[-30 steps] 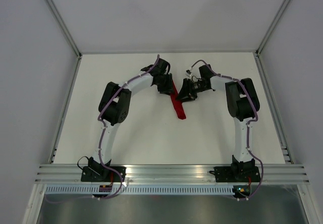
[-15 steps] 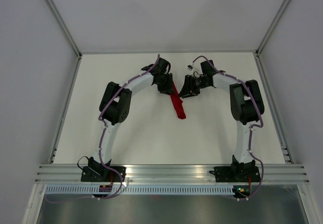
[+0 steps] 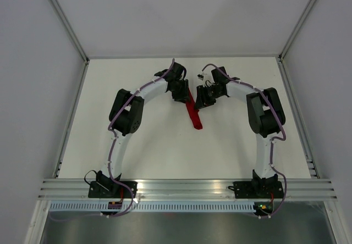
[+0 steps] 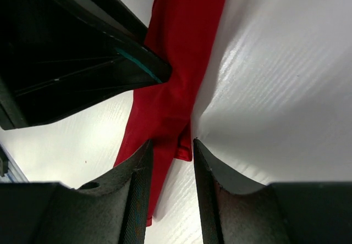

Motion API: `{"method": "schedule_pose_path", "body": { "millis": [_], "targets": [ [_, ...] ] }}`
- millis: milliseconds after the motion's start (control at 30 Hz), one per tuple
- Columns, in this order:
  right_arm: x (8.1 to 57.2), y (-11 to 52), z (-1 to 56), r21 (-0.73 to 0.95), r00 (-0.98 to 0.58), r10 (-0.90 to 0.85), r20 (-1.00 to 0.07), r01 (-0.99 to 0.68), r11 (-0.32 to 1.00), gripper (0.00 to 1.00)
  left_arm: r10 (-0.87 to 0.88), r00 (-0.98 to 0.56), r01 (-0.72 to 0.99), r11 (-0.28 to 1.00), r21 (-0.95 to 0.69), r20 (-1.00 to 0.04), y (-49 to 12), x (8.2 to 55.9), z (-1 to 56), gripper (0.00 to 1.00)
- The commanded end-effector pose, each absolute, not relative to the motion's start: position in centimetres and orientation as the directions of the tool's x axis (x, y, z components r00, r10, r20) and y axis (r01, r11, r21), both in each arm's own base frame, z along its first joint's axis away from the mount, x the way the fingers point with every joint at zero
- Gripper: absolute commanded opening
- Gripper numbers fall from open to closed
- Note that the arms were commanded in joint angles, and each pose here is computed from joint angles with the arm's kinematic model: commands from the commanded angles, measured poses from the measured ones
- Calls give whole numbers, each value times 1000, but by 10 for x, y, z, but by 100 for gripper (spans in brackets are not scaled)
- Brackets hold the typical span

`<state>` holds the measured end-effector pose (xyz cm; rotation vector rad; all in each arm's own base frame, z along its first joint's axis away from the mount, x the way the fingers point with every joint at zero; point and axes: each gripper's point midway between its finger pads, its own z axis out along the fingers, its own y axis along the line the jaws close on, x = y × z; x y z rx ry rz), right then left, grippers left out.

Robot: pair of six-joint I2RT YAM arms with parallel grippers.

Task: Fold the napkin, place the utensils inside, and roll it up
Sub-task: Roll the napkin with the utensil

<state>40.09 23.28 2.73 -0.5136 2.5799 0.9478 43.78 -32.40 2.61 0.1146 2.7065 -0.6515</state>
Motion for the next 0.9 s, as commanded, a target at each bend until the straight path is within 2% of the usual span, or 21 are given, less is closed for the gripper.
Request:
{"method": "schedule_pose_path", "body": {
  "millis": [0, 167, 333, 867],
  "targets": [
    [411, 231, 48, 469, -827, -236, -510, -497, 730, 41, 41, -947, 162, 918, -363, -319, -313, 431, 5, 39],
    [408, 226, 38, 438, -836, -249, -488, -482, 759, 41, 48, -946, 171, 913, -370, -320, -315, 433, 6, 40],
    [402, 222, 31, 393, -838, -269, -474, -475, 787, 36, 56, -945, 181, 910, -374, -321, -318, 435, 7, 41],
    [382, 245, 20, 371, -833, -346, -432, -514, 774, 34, 87, -943, 213, 900, -381, -322, -325, 443, 10, 43]
  ]
}}
